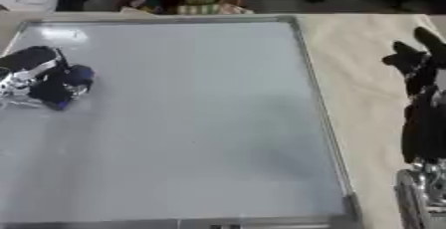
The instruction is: Wipe the whiteboard clean with a brush.
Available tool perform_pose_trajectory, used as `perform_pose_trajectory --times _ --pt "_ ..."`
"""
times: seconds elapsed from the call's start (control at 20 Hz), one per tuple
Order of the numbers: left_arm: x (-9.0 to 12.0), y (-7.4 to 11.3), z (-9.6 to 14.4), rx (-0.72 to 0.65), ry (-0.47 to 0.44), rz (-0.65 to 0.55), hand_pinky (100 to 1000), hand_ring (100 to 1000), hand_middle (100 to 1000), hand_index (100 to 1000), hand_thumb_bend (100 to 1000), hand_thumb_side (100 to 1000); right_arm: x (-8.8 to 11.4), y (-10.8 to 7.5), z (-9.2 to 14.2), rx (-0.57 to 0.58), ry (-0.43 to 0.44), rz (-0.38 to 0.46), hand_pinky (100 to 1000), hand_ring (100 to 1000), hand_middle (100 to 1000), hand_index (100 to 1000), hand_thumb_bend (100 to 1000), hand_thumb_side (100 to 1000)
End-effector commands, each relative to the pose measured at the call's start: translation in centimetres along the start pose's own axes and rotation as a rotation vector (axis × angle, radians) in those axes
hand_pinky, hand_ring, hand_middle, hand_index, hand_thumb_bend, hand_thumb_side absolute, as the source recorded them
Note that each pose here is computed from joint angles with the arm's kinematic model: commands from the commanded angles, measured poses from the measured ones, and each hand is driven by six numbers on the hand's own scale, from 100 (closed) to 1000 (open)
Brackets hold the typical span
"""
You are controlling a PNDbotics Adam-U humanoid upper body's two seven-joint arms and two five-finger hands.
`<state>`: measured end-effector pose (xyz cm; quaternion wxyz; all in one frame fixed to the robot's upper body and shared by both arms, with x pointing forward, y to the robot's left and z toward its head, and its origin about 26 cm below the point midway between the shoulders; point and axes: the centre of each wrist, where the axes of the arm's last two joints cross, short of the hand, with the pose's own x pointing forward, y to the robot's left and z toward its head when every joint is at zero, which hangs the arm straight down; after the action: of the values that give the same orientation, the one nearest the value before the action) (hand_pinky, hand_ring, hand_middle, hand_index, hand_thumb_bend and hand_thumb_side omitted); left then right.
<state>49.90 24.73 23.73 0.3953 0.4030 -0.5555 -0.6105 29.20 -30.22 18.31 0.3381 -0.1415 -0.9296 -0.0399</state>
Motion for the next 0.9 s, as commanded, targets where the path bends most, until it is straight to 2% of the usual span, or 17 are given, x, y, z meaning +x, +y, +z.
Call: perform_pose_trajectory --times 0.05,0.35,0.6,0.9 --pt "2.3 0.5 -0.9 -0.014 -0.072 -0.006 328 437 232 406 100 688 0.5 0.0 -0.5 0.000 -0.024 -0.002 904 872 549 892 133 1000" --pt "4.6 0.8 -1.7 -0.037 -0.153 -0.018 328 437 232 405 100 693 0.5 0.0 -0.5 0.001 -0.024 -0.005 903 871 549 891 130 1000" --pt "5.1 0.6 -1.7 -0.056 -0.183 -0.039 331 438 233 403 100 692 0.5 0.0 -0.5 -0.001 -0.024 -0.005 903 871 549 891 129 1000" --pt "4.6 0.7 -1.4 -0.055 -0.179 -0.041 329 437 232 404 100 697 0.5 0.0 -0.5 -0.001 -0.022 -0.004 903 871 548 891 132 1000"
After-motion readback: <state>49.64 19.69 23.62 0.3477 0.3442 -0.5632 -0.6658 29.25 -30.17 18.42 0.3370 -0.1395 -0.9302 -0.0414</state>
